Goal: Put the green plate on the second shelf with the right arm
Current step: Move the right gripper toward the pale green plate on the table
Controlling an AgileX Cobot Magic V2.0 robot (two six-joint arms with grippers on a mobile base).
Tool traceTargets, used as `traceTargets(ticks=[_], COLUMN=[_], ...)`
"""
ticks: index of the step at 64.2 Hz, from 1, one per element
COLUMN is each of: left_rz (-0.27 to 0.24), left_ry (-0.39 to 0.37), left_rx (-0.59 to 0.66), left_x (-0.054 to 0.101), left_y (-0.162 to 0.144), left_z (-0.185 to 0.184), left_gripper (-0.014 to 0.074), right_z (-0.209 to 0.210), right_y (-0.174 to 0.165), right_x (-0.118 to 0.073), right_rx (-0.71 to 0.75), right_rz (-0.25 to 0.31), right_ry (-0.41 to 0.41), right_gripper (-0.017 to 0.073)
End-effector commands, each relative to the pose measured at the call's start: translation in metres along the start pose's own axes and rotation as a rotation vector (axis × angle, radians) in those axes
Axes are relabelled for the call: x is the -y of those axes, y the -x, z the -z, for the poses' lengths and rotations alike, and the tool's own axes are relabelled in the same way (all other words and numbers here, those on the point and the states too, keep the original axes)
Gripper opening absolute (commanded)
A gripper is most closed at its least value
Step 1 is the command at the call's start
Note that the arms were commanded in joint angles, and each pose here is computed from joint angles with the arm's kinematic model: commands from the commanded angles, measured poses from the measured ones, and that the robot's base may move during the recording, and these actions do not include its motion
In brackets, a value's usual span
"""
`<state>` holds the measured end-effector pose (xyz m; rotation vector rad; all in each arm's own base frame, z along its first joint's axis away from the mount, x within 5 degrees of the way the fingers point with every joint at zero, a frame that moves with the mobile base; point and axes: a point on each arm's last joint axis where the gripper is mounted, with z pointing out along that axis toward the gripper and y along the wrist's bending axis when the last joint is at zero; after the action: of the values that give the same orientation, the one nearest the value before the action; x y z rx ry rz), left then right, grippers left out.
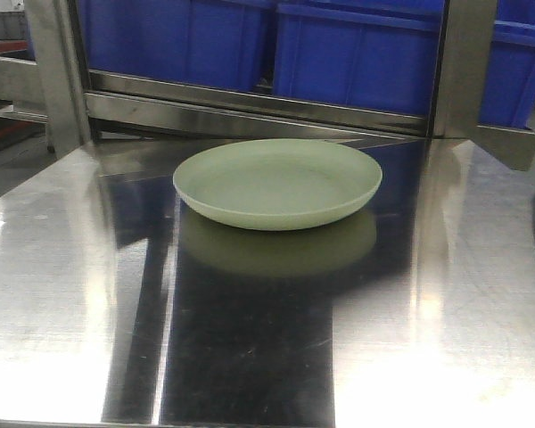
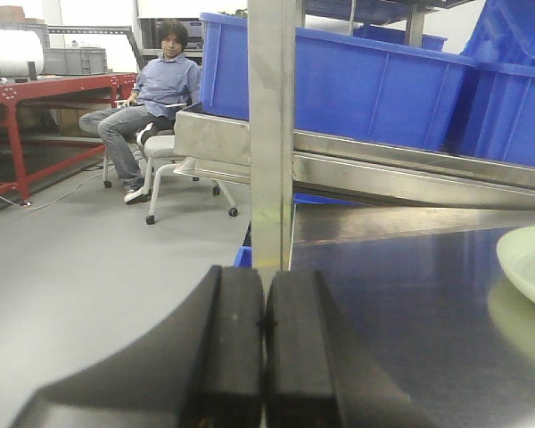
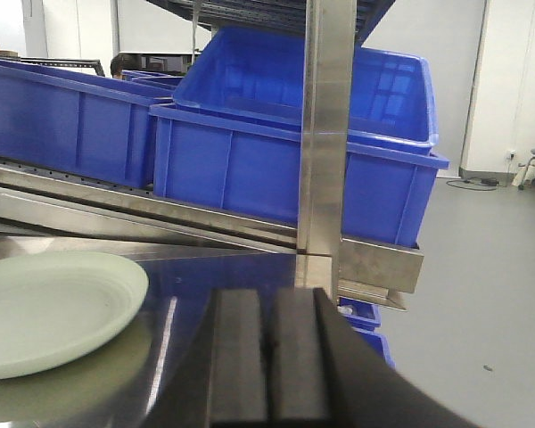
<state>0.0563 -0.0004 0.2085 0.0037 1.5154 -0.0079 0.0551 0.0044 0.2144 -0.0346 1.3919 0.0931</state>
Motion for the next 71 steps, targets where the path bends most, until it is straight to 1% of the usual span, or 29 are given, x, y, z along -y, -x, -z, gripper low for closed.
traceTargets(ticks=[1,12,17,18,23,26,30,34,44,48,53,56,57,58,62,67,71], left_rz=[0.005,0.005,0.005,0.005,0.005,0.005,0.005,0.005,0.005,0.005,0.005,0.005,0.005,0.005,0.005,0.005,0.005], left_ry=[0.000,0.000,0.000,0.000,0.000,0.000,0.000,0.000,0.000,0.000,0.000,0.000,0.000,0.000,0.000,0.000,0.000], left_rx=[0.065,0.065,0.065,0.065,0.065,0.065,0.065,0.065,0.065,0.065,0.065,0.065,0.065,0.065,0.065,0.065,0.065], left_x=[0.000,0.000,0.000,0.000,0.000,0.000,0.000,0.000,0.000,0.000,0.000,0.000,0.000,0.000,0.000,0.000,0.000], left_y=[-0.005,-0.005,-0.005,-0.005,-0.005,-0.005,-0.005,-0.005,-0.005,-0.005,-0.005,-0.005,-0.005,-0.005,-0.005,-0.005,-0.005], left_z=[0.000,0.000,0.000,0.000,0.000,0.000,0.000,0.000,0.000,0.000,0.000,0.000,0.000,0.000,0.000,0.000,0.000], left_gripper=[0.0130,0.0130,0.0130,0.0130,0.0130,0.0130,0.0130,0.0130,0.0130,0.0130,0.0130,0.0130,0.0130,0.0130,0.0130,0.0130,0.0130], right_z=[0.002,0.002,0.003,0.003,0.006,0.007,0.006,0.001,-0.022,-0.042,-0.069,-0.085,-0.093,-0.098,-0.123,-0.155,-0.181], right_y=[0.015,0.016,0.022,0.023,0.036,0.046,0.056,0.065,0.094,0.107,0.116,0.124,0.123,0.127,0.126,0.130,0.126], right_x=[0.000,0.000,0.000,0.000,0.000,-0.001,-0.001,-0.002,-0.003,-0.004,-0.006,-0.008,-0.009,-0.011,-0.016,-0.030,-0.042], right_rx=[0.122,0.134,0.195,0.207,0.302,0.341,0.307,0.207,-0.067,-0.191,-0.332,-0.391,-0.438,-0.453,-0.579,-0.704,-0.808], right_rz=[0.007,0.007,0.002,-0.012,-0.118,-0.149,-0.176,-0.197,-0.198,-0.197,-0.195,-0.192,-0.191,-0.189,-0.175,-0.157,-0.141], right_ry=[0.001,0.001,0.003,0.003,0.019,0.028,0.032,0.026,-0.002,-0.013,-0.020,-0.011,-0.008,-0.003,0.016,0.061,0.094], right_gripper=[0.0048,0.0048,0.0048,0.0048,0.0048,0.0048,0.0048,0.0048,0.0048,0.0048,0.0048,0.0048,0.0048,0.0048,0.0048,0.0048,0.0048])
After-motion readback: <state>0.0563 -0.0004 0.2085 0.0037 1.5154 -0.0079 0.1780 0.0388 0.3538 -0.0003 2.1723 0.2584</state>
